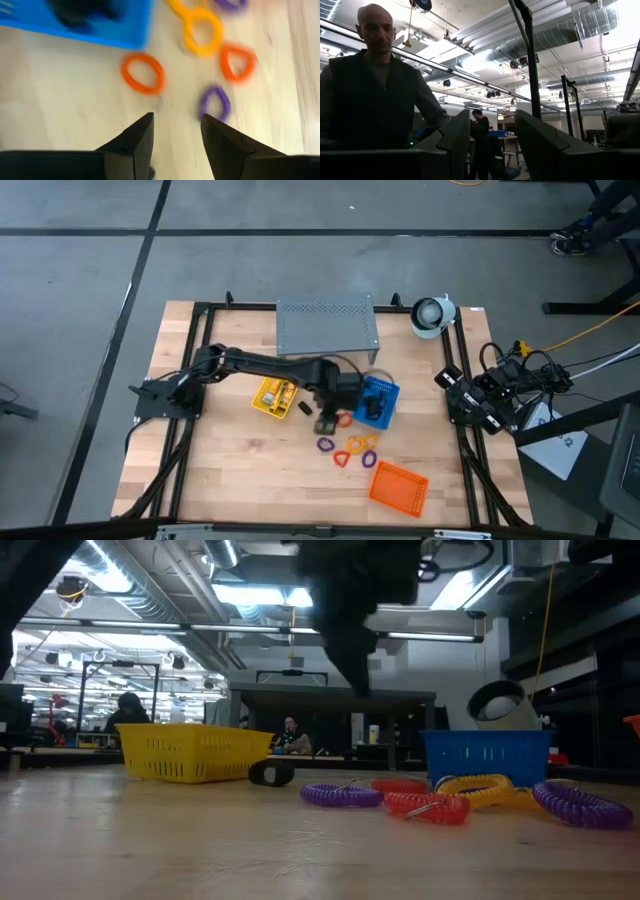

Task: Pick & Place Office Desk Supplies
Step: Put the black rubber band into the blue bin, then put the orange spring keychain into the orange bin

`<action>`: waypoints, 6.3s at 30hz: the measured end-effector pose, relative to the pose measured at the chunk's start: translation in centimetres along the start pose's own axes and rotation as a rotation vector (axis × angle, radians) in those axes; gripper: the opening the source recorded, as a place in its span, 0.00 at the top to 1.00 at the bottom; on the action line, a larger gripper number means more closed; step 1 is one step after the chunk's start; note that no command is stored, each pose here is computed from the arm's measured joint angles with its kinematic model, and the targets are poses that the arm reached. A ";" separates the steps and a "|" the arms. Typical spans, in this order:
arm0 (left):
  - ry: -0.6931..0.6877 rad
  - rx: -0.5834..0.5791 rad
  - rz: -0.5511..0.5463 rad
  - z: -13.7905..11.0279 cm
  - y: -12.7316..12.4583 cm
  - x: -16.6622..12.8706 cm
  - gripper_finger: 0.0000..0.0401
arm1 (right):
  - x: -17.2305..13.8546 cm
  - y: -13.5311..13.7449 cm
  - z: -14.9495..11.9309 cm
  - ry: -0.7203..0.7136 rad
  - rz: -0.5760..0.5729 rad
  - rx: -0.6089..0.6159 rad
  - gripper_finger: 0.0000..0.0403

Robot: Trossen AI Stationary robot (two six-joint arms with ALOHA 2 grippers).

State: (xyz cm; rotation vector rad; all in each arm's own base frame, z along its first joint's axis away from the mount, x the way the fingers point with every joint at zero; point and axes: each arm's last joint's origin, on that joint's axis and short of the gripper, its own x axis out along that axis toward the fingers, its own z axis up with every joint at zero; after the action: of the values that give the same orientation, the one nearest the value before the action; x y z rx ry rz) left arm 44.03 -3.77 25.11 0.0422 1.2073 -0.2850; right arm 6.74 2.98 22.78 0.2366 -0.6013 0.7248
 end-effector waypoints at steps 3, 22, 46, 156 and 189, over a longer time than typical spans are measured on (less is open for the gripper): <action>0.085 0.098 0.043 -0.6 -1.3 0.6 0.60 | 0.0 0.0 0.0 0.000 0.000 0.002 0.60; 0.361 0.141 0.135 -5.4 -0.1 5.2 0.47 | 0.0 0.0 0.0 0.001 0.000 0.062 0.60; 0.268 -0.040 0.204 -6.0 2.5 6.6 0.97 | 0.0 0.0 -0.1 0.007 -0.002 0.063 0.60; -1.173 -0.454 -0.095 -24.9 -12.5 -14.3 0.74 | 25.6 -14.9 2.4 0.122 -0.744 0.265 0.60; -1.343 -0.307 -0.159 -35.8 -7.6 -15.8 0.76 | 25.4 -15.2 1.0 0.158 -0.901 0.204 0.60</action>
State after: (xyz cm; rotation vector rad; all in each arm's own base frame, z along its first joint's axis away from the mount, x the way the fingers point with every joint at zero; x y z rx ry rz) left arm 4.34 -1.42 27.82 -0.4529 -0.0970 -0.1911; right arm 31.67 5.42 38.63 0.5843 -0.2169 -0.0730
